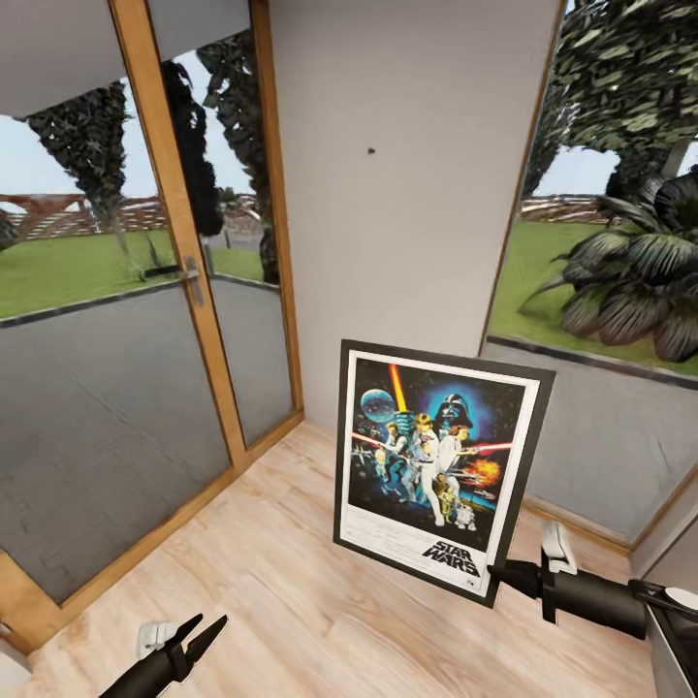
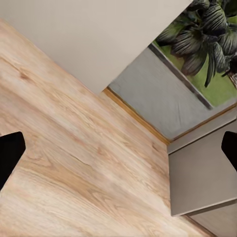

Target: Pick up the poster from the kitchen countertop and hang it on one of the wall nails in the kitchen.

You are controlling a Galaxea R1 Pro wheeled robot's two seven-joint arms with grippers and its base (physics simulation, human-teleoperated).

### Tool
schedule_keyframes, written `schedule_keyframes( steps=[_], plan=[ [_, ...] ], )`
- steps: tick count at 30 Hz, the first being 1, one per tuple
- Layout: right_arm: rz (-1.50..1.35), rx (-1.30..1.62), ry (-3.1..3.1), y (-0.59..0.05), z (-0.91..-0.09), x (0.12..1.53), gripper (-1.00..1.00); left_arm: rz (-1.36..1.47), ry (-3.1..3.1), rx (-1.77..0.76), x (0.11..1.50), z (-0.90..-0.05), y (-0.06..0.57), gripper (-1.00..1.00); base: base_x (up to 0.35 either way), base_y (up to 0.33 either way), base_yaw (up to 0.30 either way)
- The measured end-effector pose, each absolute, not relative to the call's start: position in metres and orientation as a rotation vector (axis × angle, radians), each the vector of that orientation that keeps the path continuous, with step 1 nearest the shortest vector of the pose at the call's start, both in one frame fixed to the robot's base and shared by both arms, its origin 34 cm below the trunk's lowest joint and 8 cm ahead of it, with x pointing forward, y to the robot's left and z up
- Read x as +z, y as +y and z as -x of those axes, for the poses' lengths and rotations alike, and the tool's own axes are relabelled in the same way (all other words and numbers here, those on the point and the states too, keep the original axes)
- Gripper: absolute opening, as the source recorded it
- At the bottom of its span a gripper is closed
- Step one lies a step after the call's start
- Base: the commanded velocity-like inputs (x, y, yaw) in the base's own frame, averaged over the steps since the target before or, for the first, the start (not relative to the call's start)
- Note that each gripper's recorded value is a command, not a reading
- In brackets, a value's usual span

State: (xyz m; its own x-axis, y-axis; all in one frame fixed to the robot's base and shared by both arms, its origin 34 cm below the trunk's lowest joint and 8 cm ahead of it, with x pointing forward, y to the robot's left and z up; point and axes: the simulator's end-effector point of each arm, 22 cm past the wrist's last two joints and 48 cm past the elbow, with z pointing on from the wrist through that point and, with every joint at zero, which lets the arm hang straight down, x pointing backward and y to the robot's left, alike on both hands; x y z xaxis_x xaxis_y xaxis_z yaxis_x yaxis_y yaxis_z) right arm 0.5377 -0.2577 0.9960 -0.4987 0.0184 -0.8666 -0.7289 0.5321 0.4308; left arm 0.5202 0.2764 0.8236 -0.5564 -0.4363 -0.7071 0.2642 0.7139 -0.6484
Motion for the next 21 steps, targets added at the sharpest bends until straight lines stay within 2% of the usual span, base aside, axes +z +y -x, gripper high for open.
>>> schedule_keyframes(
  steps=[15,21],
  plan=[
    [0.584,1.049,1.873,-0.2575,-0.5376,0.9968,-1.00,0.131,1.957,-0.917,0.8246,-0.5209,0.2766,1.00,0.210,0.312,-0.004],
    [0.583,1.049,1.874,-0.2578,-0.5376,0.9967,-1.00,0.131,1.958,-0.918,0.8244,-0.5207,0.2765,1.00,0.222,0.303,-0.176]
  ],
)
